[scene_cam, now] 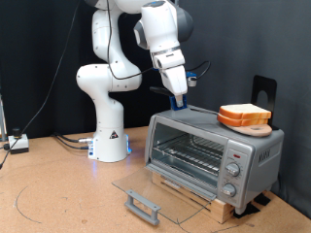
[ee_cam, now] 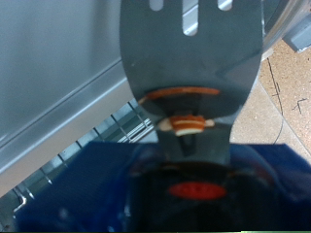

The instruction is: Make a piece of toast with the oven

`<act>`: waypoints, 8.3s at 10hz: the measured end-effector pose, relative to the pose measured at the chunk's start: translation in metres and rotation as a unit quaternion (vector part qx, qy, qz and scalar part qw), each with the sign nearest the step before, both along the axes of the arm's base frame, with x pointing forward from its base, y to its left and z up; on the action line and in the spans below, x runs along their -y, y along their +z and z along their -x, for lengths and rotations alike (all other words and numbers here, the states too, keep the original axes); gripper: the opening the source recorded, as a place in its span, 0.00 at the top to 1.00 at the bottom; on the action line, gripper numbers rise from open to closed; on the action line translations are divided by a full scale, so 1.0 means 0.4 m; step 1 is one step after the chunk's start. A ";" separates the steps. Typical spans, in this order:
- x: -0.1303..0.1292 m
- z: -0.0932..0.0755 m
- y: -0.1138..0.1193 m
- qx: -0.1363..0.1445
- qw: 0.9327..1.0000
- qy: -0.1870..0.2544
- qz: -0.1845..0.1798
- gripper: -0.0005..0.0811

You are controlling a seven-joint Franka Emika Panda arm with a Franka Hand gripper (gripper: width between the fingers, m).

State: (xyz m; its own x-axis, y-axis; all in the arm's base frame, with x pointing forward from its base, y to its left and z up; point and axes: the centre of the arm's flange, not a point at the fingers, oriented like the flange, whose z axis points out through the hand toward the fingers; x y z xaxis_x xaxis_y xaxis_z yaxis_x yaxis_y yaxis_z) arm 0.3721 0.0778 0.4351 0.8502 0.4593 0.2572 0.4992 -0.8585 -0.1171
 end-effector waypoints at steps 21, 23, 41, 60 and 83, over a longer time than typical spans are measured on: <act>-0.042 -0.035 -0.006 -0.015 1.000 0.006 -0.006 0.50; -0.039 -0.034 -0.011 -0.021 1.000 0.005 -0.007 0.50; -0.177 -0.040 -0.067 -0.030 0.999 -0.010 0.017 0.50; -0.067 -0.086 0.026 0.004 0.998 -0.030 -0.058 0.50; -0.111 -0.067 -0.057 -0.066 0.991 0.041 -0.108 0.50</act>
